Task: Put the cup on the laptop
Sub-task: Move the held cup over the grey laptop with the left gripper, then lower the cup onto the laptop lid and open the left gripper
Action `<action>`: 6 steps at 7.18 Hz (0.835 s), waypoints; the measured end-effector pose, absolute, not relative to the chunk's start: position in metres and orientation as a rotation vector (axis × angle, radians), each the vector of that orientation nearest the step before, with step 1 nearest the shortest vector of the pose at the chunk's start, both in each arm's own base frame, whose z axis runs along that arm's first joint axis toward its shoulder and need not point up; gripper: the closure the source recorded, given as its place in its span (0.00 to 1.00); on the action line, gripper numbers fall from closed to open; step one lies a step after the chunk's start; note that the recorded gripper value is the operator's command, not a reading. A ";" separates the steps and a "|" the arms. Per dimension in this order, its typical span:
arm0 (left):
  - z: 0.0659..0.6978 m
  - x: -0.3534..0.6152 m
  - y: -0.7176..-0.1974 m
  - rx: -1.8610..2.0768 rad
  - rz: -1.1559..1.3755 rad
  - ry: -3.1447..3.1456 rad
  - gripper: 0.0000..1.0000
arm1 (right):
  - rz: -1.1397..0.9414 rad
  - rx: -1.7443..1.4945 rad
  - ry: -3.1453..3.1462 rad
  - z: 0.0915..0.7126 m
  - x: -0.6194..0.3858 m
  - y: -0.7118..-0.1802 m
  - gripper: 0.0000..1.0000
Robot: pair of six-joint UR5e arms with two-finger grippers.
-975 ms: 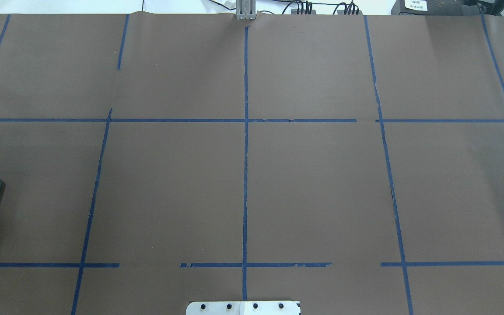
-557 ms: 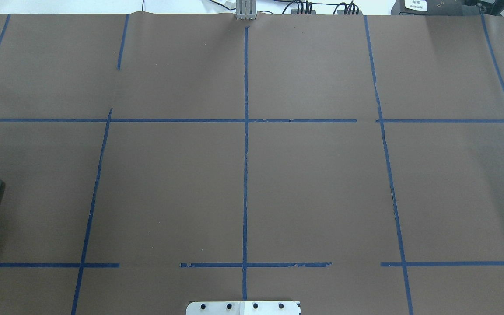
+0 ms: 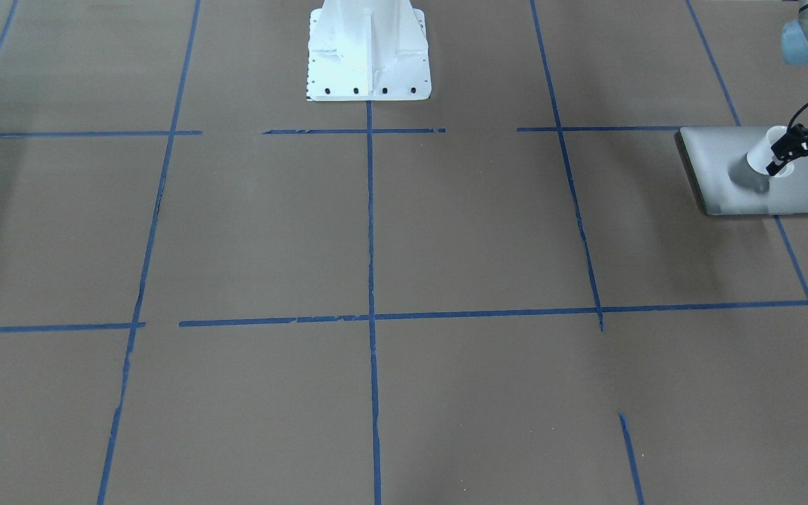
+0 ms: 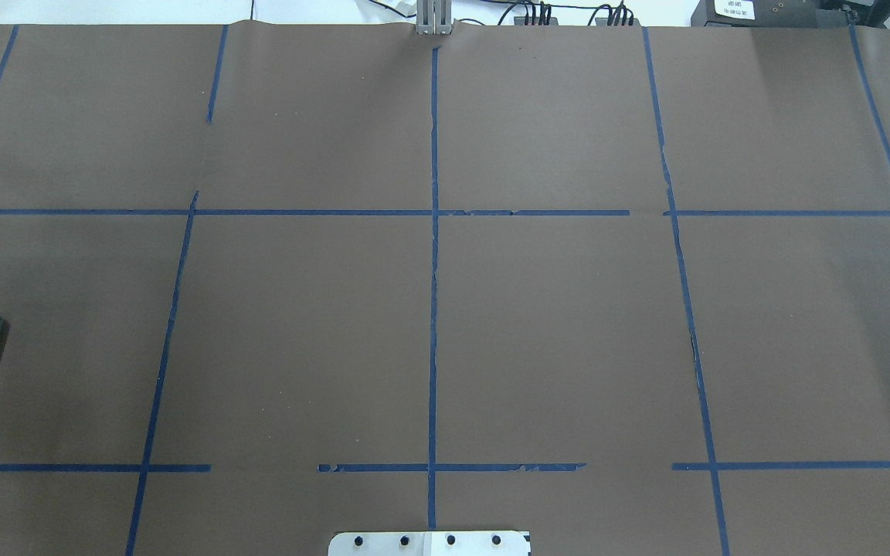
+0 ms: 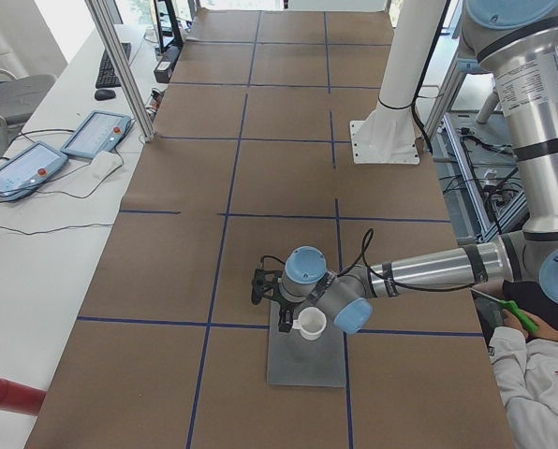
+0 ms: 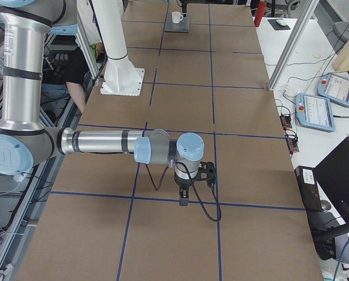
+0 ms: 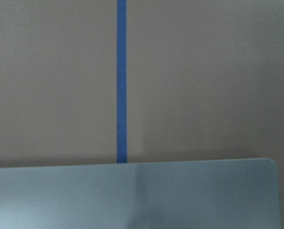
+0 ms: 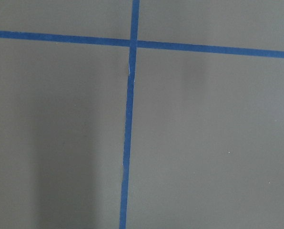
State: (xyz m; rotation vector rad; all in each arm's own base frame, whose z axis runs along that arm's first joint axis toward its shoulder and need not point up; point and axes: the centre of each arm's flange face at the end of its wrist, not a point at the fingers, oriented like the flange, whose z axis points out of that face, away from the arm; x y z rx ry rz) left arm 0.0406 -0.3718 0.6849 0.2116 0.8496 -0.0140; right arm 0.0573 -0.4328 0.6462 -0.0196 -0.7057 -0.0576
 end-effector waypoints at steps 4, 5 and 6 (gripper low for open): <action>0.609 -0.069 -0.403 0.236 0.059 0.718 0.00 | -0.058 -0.020 -0.706 0.646 0.057 -0.433 0.00; 0.600 -0.076 -0.404 0.232 0.061 0.714 0.00 | -0.057 -0.021 -0.705 0.646 0.057 -0.433 0.00; 0.598 -0.079 -0.403 0.226 0.061 0.716 0.00 | -0.057 -0.021 -0.705 0.646 0.057 -0.433 0.00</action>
